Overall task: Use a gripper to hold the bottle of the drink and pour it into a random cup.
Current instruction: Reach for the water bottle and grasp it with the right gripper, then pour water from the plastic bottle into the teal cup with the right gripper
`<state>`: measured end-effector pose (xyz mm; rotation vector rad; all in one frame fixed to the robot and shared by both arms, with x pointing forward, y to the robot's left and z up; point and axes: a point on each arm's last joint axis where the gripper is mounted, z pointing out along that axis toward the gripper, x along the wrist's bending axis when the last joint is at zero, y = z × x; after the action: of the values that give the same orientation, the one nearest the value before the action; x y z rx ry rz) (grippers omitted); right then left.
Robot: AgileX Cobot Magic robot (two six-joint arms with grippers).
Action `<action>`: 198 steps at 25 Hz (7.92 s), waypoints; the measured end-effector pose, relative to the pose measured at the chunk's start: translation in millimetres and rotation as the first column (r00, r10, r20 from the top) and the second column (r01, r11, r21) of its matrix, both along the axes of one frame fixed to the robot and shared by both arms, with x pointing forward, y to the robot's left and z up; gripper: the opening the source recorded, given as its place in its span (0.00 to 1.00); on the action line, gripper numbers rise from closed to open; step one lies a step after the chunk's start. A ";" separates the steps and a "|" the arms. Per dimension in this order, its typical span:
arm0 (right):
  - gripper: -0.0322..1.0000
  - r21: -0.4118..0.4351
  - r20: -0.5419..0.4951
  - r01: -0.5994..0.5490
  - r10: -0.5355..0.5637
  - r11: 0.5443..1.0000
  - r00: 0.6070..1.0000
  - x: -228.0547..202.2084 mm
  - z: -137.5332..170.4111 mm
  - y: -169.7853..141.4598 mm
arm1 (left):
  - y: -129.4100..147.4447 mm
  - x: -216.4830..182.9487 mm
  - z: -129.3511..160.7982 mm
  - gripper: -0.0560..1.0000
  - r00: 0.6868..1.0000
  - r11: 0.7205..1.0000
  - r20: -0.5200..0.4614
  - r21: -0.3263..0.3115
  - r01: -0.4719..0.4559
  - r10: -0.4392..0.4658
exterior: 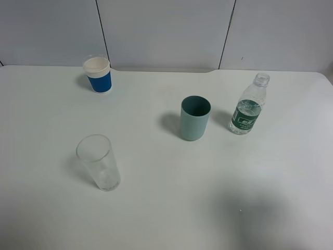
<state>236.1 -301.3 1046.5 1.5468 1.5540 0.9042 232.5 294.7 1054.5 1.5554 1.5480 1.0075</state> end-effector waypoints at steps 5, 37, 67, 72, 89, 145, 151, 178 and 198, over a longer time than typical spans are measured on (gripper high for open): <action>0.75 0.000 0.000 0.000 0.000 1.000 1.000 0.0 0.0 0.0 | 0.0 0.0 0.0 0.99 1.000 1.000 0.000 0.000 0.000 0.000; 0.75 -0.001 0.000 0.001 -0.001 1.000 1.000 0.0 0.0 -0.1 | 0.0 0.0 0.0 0.99 1.000 1.000 0.000 0.000 0.000 0.000; 0.75 -0.012 -0.390 -0.072 0.062 0.997 0.919 65.1 -7.0 4.3 | 0.0 0.0 0.0 0.99 1.000 1.000 0.000 0.000 0.000 0.000; 0.75 0.049 -0.229 -0.087 0.096 0.995 0.969 86.5 17.0 10.9 | 0.0 0.0 0.0 0.99 1.000 1.000 0.000 0.000 0.000 0.000; 0.75 0.011 -0.279 -0.096 0.095 0.995 0.956 173.7 -17.1 17.7 | 0.0 0.0 0.0 0.99 1.000 1.000 0.000 0.000 0.000 0.000; 0.75 -0.168 0.085 -0.397 0.415 0.902 0.906 252.7 -149.6 28.2 | 0.0 0.0 0.0 0.99 1.000 1.000 0.000 0.000 0.000 0.000; 0.75 -0.141 0.077 -0.376 0.389 0.916 0.918 253.9 -160.6 26.5 | 0.0 0.0 0.0 0.99 1.000 1.000 0.000 0.000 0.000 0.000; 0.74 -0.138 0.112 -0.383 0.398 0.914 0.910 269.0 -189.2 27.7 | 0.0 0.0 0.0 0.99 1.000 1.000 0.000 0.000 0.000 0.000; 0.59 -0.141 0.125 -0.377 0.395 0.915 0.910 272.1 -188.2 27.5 | 0.0 0.0 0.0 0.99 1.000 1.000 0.000 0.000 0.000 0.000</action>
<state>508.2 -273.8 858.3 1.0777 1.7996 1.1004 232.5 294.7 1054.5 1.5554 1.5480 1.0075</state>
